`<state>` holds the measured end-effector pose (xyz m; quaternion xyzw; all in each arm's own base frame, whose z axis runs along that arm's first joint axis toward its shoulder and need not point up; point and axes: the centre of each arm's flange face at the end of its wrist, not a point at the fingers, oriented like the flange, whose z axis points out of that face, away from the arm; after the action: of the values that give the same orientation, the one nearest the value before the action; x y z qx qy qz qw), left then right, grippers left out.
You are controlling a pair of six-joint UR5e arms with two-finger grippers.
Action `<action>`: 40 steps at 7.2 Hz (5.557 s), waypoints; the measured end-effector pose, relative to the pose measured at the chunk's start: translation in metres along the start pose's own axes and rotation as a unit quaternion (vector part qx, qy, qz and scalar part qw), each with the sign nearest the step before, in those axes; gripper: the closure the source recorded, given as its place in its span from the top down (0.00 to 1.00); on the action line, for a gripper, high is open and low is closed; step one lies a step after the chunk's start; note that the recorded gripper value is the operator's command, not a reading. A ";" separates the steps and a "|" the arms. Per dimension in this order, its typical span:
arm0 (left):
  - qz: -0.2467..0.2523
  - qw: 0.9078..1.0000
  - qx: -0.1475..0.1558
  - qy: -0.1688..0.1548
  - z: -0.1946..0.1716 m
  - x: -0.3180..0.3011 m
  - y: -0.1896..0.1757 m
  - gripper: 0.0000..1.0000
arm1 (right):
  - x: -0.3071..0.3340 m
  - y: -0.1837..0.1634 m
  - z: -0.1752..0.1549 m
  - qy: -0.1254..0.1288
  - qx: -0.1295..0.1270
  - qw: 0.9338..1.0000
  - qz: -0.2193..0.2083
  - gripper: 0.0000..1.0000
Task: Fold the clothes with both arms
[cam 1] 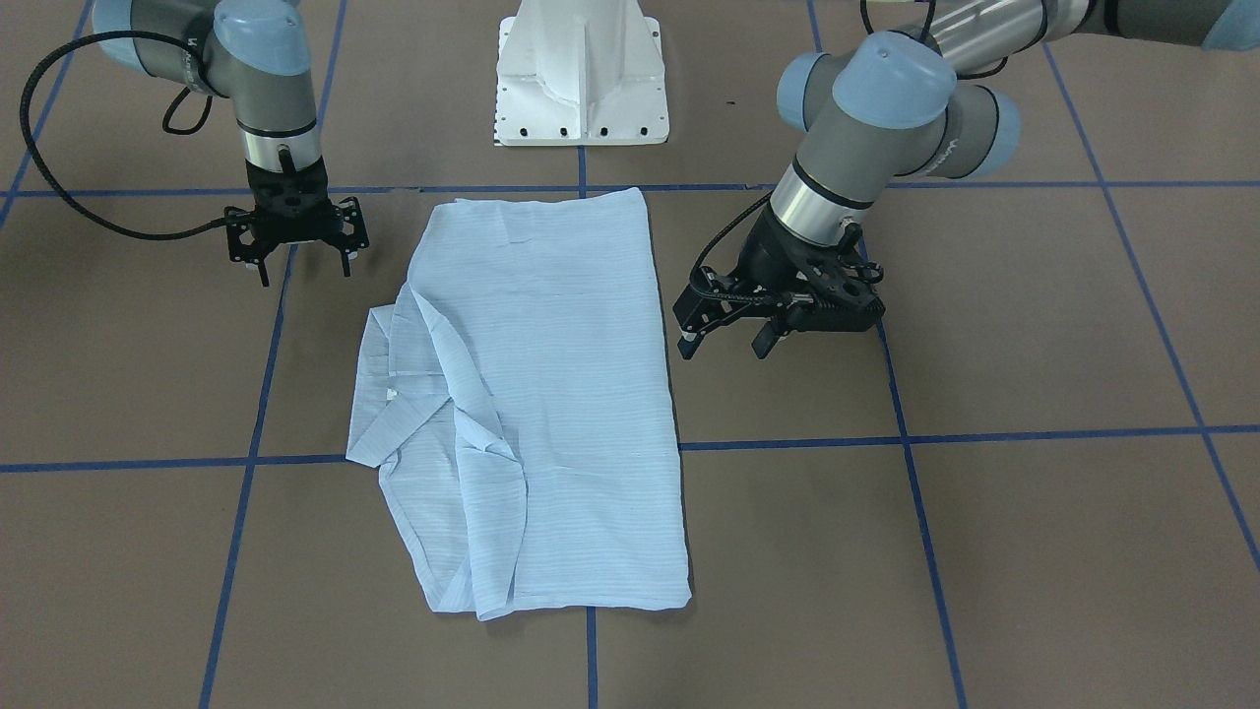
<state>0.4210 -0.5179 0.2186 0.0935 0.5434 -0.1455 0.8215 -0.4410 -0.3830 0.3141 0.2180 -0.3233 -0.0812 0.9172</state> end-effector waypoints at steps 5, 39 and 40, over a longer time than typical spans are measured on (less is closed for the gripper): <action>0.002 1.000 0.000 -0.002 0.002 -0.003 -0.001 1.00 | -0.060 -0.042 0.061 0.031 -0.003 0.999 -0.008 1.00; 0.005 1.000 0.005 0.012 -0.007 0.019 0.003 1.00 | 0.172 -0.210 0.117 0.027 -0.037 0.997 -0.061 1.00; 0.006 1.000 0.005 0.011 -0.007 0.019 0.003 1.00 | 0.176 -0.217 0.110 0.018 -0.035 0.997 -0.061 1.00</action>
<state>0.4229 -0.5159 0.1988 0.1030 0.5511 -0.1420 0.8158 -0.3746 -0.6660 0.3908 0.2064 -0.2896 -0.1444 0.9234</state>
